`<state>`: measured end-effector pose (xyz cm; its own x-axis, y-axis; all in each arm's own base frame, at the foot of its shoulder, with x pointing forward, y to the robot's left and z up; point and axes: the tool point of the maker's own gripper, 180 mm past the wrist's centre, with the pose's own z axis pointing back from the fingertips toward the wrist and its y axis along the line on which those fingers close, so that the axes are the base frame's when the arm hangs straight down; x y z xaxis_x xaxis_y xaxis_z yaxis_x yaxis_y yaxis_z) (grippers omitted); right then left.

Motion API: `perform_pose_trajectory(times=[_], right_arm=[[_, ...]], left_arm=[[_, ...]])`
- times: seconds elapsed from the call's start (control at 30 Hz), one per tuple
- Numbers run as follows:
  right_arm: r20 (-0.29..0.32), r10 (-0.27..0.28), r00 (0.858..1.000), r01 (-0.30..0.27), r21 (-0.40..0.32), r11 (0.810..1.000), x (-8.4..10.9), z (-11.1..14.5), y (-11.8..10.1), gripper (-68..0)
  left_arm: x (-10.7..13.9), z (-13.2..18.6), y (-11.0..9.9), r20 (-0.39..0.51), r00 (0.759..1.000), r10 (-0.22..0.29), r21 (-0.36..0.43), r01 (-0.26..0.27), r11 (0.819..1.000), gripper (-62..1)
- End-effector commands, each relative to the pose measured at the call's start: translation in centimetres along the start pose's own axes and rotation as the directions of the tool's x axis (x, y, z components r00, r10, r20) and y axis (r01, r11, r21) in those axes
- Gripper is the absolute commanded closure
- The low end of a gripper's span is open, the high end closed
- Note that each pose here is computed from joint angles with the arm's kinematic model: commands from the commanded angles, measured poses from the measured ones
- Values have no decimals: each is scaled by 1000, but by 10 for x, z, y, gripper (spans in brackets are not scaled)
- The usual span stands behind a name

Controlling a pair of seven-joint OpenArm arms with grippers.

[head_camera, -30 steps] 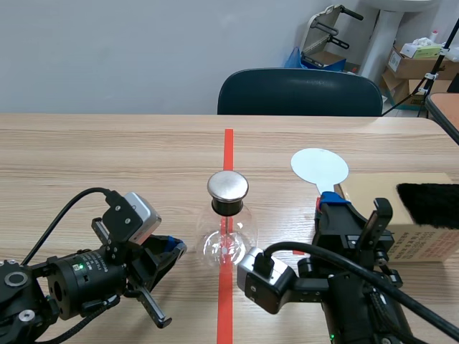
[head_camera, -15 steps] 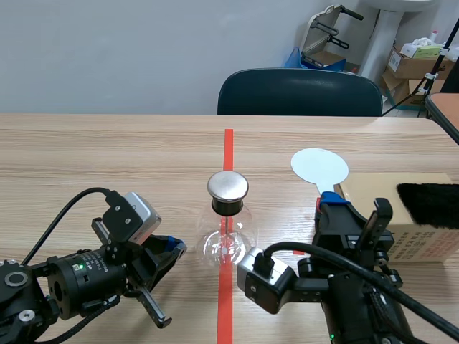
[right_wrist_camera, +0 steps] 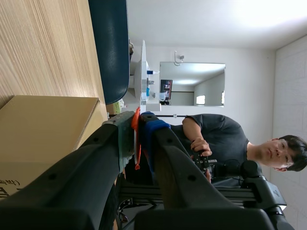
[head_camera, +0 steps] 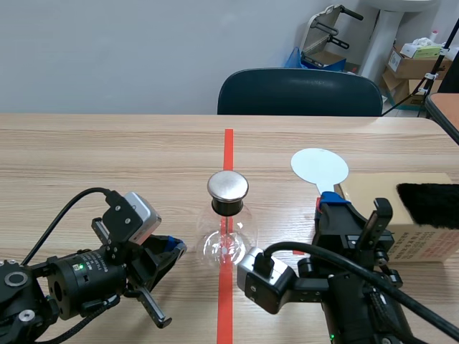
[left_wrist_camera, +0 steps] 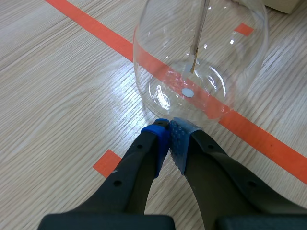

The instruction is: Do the electroscope experiment

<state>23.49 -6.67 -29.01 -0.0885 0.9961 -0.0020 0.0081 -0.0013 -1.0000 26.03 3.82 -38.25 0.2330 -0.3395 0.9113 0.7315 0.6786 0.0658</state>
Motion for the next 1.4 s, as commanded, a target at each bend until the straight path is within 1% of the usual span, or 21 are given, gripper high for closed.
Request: perform_pose_trajectory(times=[0.0,0.47,0.57,0.7,0.8,0.93,1.1,1.23,1.37], right_arm=[[-11,3,1000,-3,-18,1000,-5,-1,-4,-8],[-7,2,1000,-2,-20,1000,-4,-1,-5,-8],[-1,-8,1000,8,-38,999,-3,-1,-8,-9],[6,-7,1000,7,-38,999,-2,-1,-8,-9],[22,-6,1000,7,-38,999,1,-1,-8,-8],[64,-5,998,7,-38,999,9,-1,-8,-8],[149,-1,989,7,-38,999,24,1,-8,-9],[222,2,975,7,-39,999,37,3,-8,-8],[301,5,954,7,-39,999,51,7,-8,-8]], left_arm=[[8,-1,-2,28,1000,4,-4,-3,1000,-15],[7,-1,-2,27,1000,4,-4,-4,1000,-15],[7,-1,-2,27,1000,4,-4,-4,1000,-15],[7,-1,-2,27,1000,4,-4,-4,1000,-15],[7,-1,-2,27,1000,4,-4,-4,1000,-15],[7,-1,-2,27,1000,4,-4,-4,1000,-15],[7,-1,-2,27,1000,4,-4,-4,1000,-15],[7,-1,-2,27,1000,4,-4,-4,1000,-15],[7,-1,-2,27,1000,4,-4,-4,1000,-15]])
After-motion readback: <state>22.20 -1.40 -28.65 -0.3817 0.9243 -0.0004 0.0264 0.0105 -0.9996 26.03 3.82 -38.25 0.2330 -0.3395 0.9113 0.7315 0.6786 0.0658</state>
